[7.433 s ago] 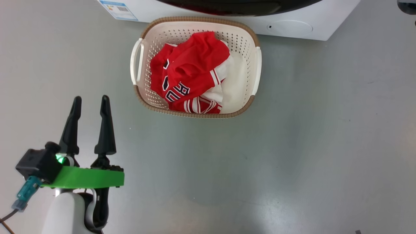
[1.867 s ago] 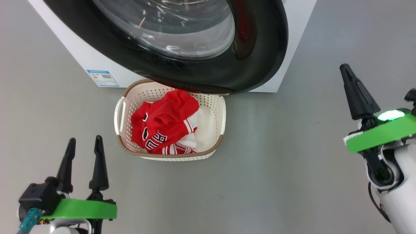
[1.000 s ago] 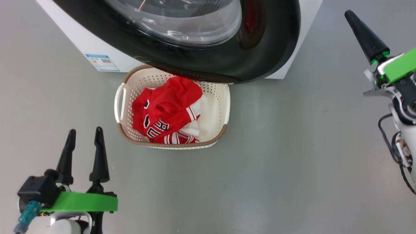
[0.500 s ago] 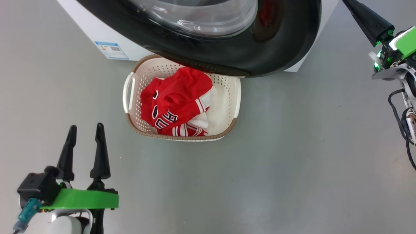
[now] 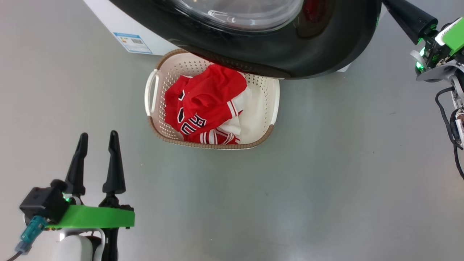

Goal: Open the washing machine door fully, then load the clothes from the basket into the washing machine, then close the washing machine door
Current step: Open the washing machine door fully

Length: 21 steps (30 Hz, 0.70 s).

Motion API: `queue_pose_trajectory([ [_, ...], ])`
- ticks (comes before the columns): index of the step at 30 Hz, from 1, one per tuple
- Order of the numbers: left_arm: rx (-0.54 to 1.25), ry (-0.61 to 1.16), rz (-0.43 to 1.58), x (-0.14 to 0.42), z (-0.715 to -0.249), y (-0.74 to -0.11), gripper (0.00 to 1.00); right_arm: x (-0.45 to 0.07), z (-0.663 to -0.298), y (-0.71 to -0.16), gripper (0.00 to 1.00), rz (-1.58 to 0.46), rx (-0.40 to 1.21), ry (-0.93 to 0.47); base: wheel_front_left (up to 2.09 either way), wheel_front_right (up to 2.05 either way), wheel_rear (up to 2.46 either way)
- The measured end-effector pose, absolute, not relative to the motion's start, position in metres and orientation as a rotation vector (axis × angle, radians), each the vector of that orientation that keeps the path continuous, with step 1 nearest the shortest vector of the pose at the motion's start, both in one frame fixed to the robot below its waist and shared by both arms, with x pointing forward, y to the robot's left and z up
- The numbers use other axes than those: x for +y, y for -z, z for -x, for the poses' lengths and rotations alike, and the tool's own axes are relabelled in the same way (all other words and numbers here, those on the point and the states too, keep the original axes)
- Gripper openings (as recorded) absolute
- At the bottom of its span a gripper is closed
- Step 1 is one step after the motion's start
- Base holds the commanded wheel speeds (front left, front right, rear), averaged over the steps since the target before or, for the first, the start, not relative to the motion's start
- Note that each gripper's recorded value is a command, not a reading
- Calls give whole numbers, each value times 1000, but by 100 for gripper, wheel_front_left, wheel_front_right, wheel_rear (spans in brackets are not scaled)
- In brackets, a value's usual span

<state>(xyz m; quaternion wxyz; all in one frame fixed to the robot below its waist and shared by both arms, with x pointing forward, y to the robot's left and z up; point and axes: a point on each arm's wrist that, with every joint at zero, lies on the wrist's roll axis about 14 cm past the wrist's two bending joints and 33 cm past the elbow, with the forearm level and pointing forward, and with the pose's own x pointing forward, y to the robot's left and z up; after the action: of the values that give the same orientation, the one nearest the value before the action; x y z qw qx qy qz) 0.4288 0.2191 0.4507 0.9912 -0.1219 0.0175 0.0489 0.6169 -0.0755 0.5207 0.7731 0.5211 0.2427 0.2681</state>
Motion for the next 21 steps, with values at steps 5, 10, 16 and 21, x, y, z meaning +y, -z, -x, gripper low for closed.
queue_pose_trajectory([
  [5,35,-109,250,222,-427,-451,100,-66,-616,-518,0,-1156,569,-609,0,0,0],
  [10,44,-117,249,224,-427,-447,100,-58,-619,-518,0,-1172,599,-640,0,0,0],
  [16,50,-128,252,226,-426,-445,100,-50,-618,-517,0,-1184,634,-675,0,0,0],
  [21,42,-128,253,227,-425,-448,100,-47,-613,-522,0,-1194,658,-703,0,0,0],
])
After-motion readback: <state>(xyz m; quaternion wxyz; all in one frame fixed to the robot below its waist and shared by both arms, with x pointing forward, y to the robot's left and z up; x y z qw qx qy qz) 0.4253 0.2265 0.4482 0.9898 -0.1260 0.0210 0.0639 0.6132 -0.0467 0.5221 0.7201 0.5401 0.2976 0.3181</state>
